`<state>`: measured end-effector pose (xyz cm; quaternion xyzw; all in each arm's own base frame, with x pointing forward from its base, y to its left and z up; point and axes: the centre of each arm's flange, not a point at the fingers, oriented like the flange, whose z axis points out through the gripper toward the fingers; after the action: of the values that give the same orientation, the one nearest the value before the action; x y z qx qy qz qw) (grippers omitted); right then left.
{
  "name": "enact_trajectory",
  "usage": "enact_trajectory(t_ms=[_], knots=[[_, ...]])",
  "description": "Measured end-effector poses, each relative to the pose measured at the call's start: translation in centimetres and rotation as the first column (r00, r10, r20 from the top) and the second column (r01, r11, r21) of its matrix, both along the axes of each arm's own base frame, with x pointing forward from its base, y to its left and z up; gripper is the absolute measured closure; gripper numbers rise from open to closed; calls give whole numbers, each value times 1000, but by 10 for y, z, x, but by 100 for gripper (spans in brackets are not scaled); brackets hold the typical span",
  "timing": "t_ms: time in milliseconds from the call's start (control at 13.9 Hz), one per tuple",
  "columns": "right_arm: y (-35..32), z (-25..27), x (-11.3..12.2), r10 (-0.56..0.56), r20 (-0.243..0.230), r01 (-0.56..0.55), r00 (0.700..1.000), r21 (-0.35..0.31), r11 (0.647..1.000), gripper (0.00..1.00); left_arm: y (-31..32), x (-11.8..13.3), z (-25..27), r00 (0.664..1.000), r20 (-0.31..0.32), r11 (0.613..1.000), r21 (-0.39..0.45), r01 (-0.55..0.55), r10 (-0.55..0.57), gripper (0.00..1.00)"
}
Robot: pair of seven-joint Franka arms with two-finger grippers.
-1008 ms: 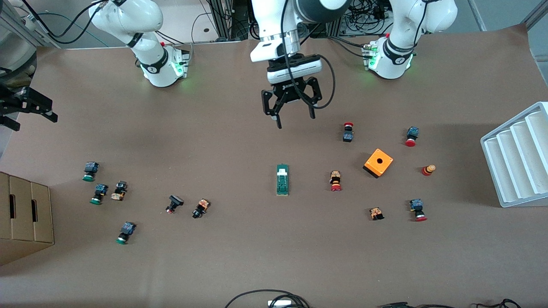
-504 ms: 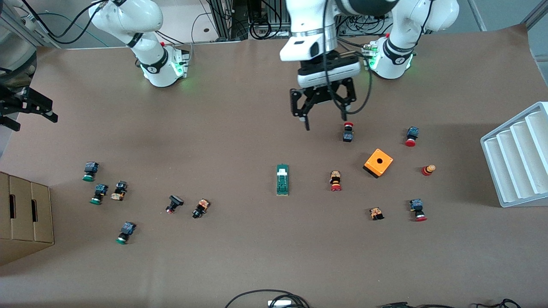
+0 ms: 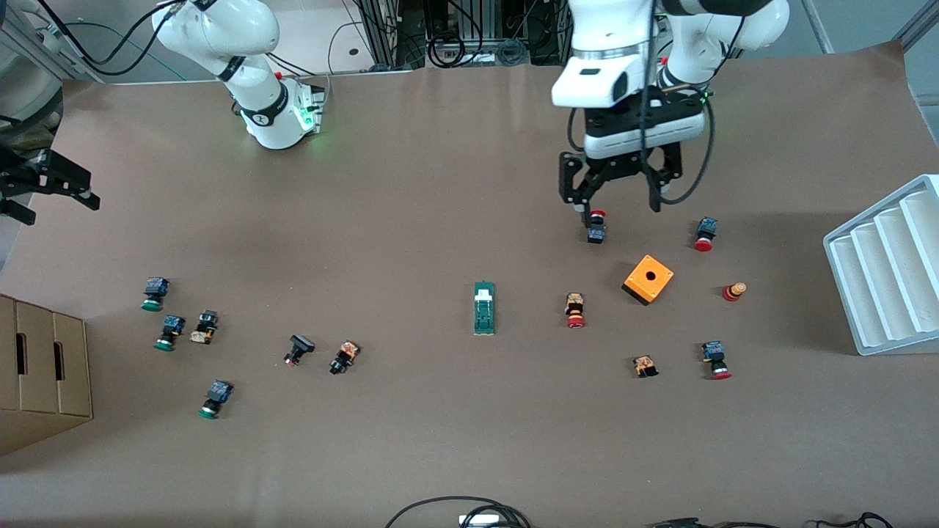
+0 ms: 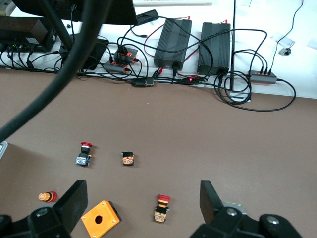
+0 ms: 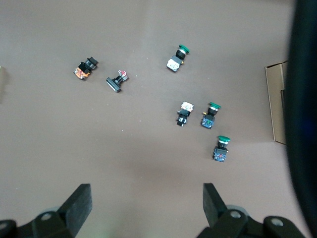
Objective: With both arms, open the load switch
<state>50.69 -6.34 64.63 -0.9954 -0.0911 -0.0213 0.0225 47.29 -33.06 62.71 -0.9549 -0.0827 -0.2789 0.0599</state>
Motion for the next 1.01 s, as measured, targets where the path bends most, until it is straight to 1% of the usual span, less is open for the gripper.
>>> enact_trajectory(t_ms=[288,432,576,792,864,1008], knots=[[0,0,0,0,0,0,1000,0,1000,0,47,25,11,998,-58,999,-48,-18,15,0],[0,1,0,1,2,-1,1000,0,1000,0,73,38,17,997,-77,997,-73,-37,31,0],[1,2,0,2,3,-2,1000,-1,1000,0,101,50,21,994,-89,995,-75,-64,58,0],[2,2,0,3,4,-3,1000,-1,1000,0,141,65,27,990,-88,991,-70,-117,111,0],[3,2,0,5,4,-5,1000,-1,1000,0,155,70,27,988,-96,990,-65,-128,121,0],[7,2,1,14,4,-14,1000,-1,1000,0,192,78,25,976,-145,981,-84,-175,162,0]])
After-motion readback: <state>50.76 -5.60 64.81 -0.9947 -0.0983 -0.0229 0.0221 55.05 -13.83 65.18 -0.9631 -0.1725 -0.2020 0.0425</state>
